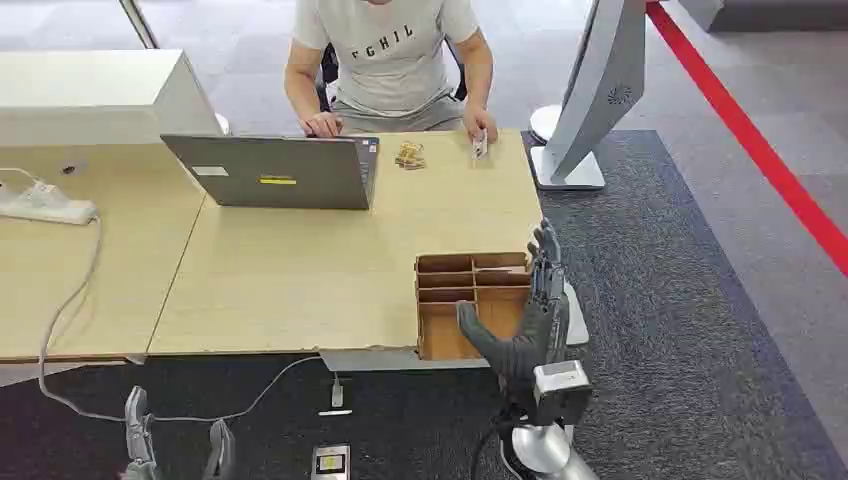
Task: Pass the card to the sensor for recognition and then transmit it.
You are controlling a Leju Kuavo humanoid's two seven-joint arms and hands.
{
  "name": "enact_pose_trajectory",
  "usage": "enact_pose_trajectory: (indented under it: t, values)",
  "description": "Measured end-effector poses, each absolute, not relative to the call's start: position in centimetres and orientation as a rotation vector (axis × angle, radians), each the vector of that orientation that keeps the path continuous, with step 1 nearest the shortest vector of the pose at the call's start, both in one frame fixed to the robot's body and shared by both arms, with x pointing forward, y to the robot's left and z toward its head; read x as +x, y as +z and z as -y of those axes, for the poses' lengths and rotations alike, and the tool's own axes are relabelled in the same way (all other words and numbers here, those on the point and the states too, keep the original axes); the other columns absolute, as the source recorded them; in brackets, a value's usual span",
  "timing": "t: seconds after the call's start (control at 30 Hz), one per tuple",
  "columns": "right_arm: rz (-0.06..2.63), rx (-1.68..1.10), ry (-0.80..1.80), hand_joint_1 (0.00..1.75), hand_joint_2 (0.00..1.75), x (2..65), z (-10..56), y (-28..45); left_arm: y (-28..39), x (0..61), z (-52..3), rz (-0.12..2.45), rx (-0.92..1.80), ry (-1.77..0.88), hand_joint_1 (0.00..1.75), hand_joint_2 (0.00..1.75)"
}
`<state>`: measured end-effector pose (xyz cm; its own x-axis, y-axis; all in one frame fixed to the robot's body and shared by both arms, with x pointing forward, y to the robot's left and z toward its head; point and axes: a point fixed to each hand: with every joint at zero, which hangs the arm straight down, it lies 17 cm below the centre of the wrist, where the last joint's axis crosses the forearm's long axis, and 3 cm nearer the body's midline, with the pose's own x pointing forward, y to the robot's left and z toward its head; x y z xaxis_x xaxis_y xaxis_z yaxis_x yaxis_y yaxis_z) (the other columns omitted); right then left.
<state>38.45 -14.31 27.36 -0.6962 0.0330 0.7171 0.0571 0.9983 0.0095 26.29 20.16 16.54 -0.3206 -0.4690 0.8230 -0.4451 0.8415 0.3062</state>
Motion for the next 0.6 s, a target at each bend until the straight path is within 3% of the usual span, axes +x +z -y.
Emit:
enact_pose_trajectory:
  t: [0.33, 0.6]
  values:
    - [2.361, -0.079, -0.012, 0.00, 1.75, 38.2, 14.0, 27.6, 16.6, 26.3, -20.0, 1.957, 0.672, -0.034, 0.00, 1.75]
    - [2.465, -0.253, 0.224, 0.00, 1.75, 39.2, 11.9, 30.3, 17.3, 25.9, -19.8, 2.019, 0.683, -0.045, 0.00, 1.75]
